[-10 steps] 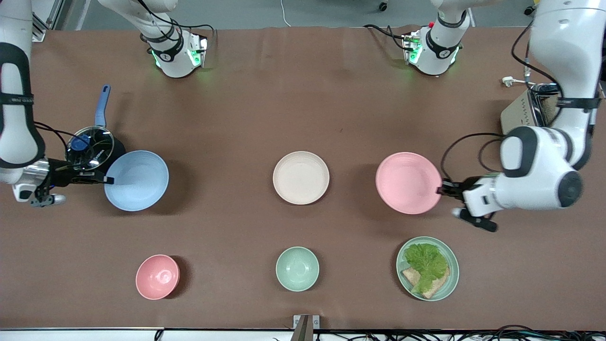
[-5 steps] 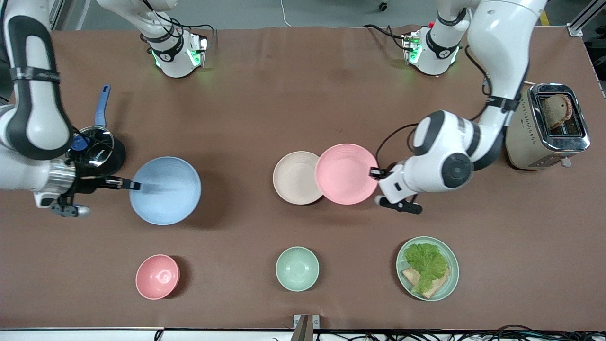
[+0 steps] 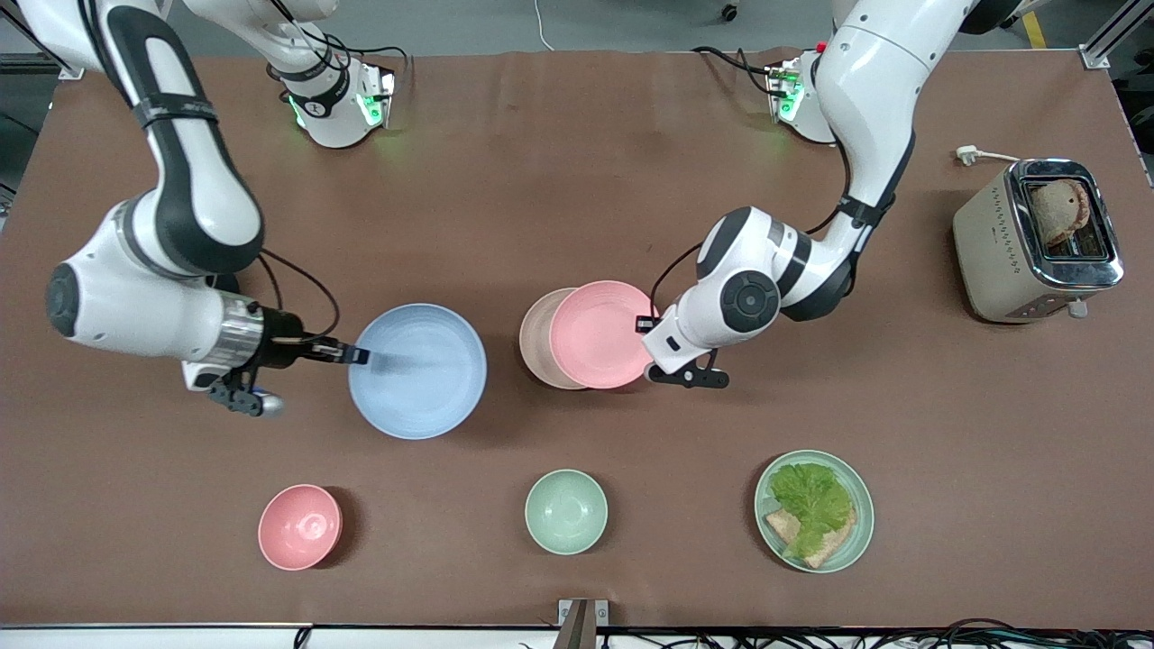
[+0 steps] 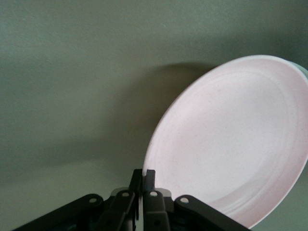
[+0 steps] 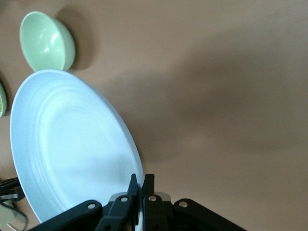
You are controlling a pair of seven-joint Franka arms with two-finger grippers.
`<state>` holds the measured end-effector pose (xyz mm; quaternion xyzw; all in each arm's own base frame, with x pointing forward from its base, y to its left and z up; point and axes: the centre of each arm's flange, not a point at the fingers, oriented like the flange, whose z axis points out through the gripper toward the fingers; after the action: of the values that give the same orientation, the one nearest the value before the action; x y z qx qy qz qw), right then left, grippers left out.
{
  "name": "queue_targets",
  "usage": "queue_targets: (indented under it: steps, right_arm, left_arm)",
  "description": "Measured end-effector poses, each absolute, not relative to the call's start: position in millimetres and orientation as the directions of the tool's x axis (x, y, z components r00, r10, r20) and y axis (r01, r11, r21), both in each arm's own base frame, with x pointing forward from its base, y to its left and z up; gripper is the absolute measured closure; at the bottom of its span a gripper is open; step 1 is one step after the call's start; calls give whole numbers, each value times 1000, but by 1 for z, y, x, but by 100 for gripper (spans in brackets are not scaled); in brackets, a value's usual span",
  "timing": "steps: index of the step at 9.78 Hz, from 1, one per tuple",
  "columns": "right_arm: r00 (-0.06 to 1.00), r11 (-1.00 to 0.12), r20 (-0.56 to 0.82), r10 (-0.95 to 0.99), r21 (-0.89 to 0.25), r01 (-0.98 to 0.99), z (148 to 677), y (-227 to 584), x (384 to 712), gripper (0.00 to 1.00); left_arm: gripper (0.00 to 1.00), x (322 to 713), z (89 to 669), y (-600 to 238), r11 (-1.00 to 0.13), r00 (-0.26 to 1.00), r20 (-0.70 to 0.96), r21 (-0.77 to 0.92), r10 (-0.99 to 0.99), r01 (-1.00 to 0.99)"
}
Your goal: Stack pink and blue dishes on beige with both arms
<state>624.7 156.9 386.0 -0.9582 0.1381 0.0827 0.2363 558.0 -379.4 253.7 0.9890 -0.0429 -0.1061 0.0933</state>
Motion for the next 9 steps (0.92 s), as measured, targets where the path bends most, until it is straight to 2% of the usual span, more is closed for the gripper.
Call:
queue_targets:
  steps: [2,6,7,9]
  right_arm:
    - [953,-851,-226,-204,-439,-286,382,189,614,95]
    - [957,-858,-213,-199,-435,-275,341,229,584,95]
    - [957,-859,-212,-199,-433,-275,336,231,580,95]
    - [957,-860,-203,-205,-429,-275,326,235,574,95]
  left_arm:
    - [96,551,244,-393,-980,977,-196,191,-88,-50]
    - [94,545,227,-408,-979,981,-177,201,-81,-45]
    - [90,545,227,-408,-979,981,-177,201,-81,-45]
    - [65,545,230,-413,-980,983,-175,200,-51,-15]
